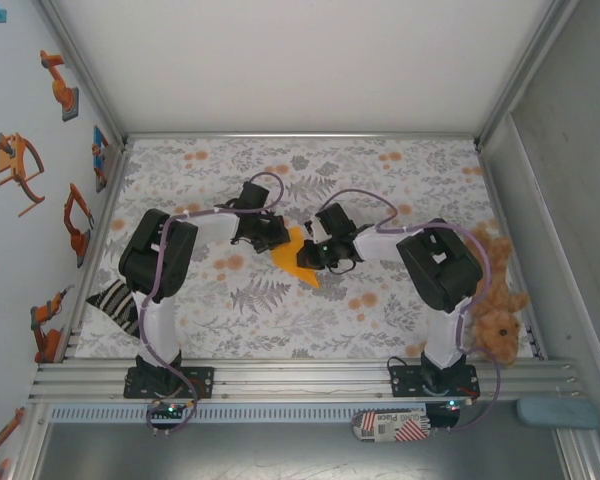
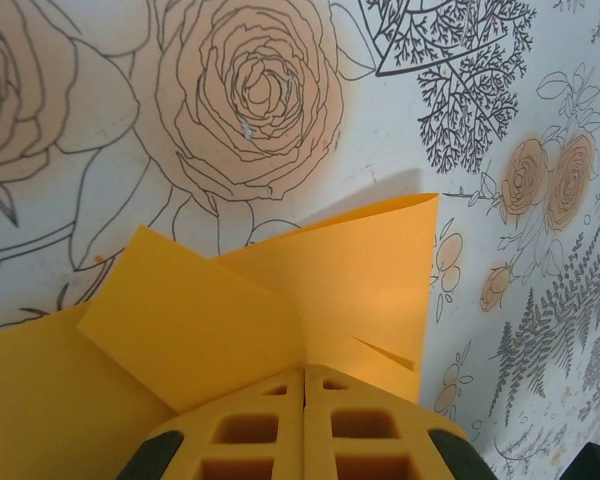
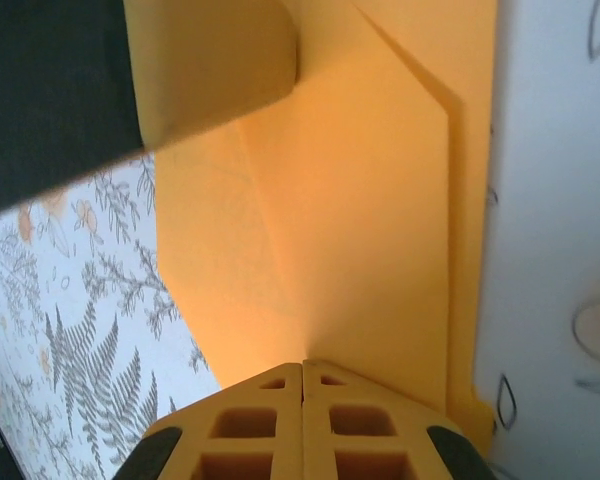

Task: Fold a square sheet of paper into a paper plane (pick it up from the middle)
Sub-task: Fourth fold the wing at the center of the table, then pick up the paper from the center of the table.

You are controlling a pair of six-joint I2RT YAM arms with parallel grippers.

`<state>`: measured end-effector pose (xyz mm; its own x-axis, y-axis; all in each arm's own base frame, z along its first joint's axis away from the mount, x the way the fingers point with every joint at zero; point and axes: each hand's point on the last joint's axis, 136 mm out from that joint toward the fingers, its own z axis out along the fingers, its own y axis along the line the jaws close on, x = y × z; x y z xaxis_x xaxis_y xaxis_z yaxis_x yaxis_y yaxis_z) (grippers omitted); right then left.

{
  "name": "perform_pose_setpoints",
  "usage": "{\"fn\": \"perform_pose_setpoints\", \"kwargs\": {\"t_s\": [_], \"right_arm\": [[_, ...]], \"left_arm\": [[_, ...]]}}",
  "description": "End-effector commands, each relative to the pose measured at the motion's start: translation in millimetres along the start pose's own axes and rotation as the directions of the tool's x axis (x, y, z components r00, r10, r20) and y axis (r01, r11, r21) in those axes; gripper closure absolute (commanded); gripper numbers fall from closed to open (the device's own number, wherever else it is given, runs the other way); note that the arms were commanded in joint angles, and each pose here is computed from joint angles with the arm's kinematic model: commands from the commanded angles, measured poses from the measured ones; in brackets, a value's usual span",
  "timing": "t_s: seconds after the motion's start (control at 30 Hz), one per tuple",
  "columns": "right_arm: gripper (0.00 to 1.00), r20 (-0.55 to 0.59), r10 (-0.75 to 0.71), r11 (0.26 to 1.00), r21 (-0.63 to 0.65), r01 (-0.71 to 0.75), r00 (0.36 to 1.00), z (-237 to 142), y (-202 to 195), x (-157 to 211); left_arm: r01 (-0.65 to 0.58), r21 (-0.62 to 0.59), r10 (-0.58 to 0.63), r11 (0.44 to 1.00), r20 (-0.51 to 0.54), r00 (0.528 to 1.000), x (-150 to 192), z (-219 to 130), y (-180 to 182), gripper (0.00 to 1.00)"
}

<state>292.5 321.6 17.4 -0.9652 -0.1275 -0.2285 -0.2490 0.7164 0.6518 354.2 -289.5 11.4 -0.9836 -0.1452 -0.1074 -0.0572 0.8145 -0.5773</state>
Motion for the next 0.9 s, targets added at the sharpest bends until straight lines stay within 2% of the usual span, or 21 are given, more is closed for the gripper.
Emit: {"fn": "perform_pose_setpoints", "kwargs": {"t_s": [0.0,0.2,0.33,0.4,0.5,0.57,0.63,0.77,0.87], "right_arm": [[1.00,-0.082,0.049,0.998,0.036,-0.046,0.995,-7.1,-23.0,46.4],[1.00,-0.085,0.057,0.998,0.022,-0.055,0.995,-28.7,-29.4,83.5],[1.00,-0.042,0.019,0.999,0.029,-0.017,0.999,-47.2,-24.7,86.2],[1.00,0.015,0.007,1.000,0.028,-0.008,1.000,-56.7,-16.9,71.8],[1.00,0.127,-0.011,1.000,-0.023,0.014,0.992,-69.2,6.8,38.2],[0.95,0.188,-0.005,0.999,-0.032,0.012,0.982,-72.8,15.6,16.4],[0.92,0.234,0.010,0.999,-0.055,0.002,0.972,-72.8,21.6,-3.6],[0.82,0.270,0.054,0.996,-0.079,-0.034,0.961,-64.4,22.4,-34.5],[0.72,0.257,0.045,0.997,-0.068,-0.028,0.965,-54.8,21.0,-50.3]], "left_arm": [[0.070,-0.251,-0.092,0.965,-0.076,0.993,30.4,20.0,71.4,0.95],[0.056,-0.249,-0.077,0.967,-0.076,0.994,26.5,18.2,67.9,0.95],[0.039,-0.207,-0.055,0.978,-0.072,0.996,19.8,13.0,52.9,0.94],[0.024,-0.150,-0.034,0.988,-0.058,0.998,11.7,7.6,34.3,0.91],[-0.007,-0.003,0.007,1.000,0.002,1.000,-8.9,-13.6,-12.9,0.86],[-0.031,0.091,0.025,0.995,0.067,0.997,-22.8,-36.0,-44.0,0.80],[-0.036,0.147,0.016,0.989,0.131,0.991,-32.4,-57.4,-60.0,0.74],[0.002,0.202,-0.049,0.979,0.227,0.973,-41.0,-90.5,-56.1,0.60],[0.045,0.189,-0.095,0.981,0.265,0.960,-38.2,-103.7,-32.3,0.54]]}}
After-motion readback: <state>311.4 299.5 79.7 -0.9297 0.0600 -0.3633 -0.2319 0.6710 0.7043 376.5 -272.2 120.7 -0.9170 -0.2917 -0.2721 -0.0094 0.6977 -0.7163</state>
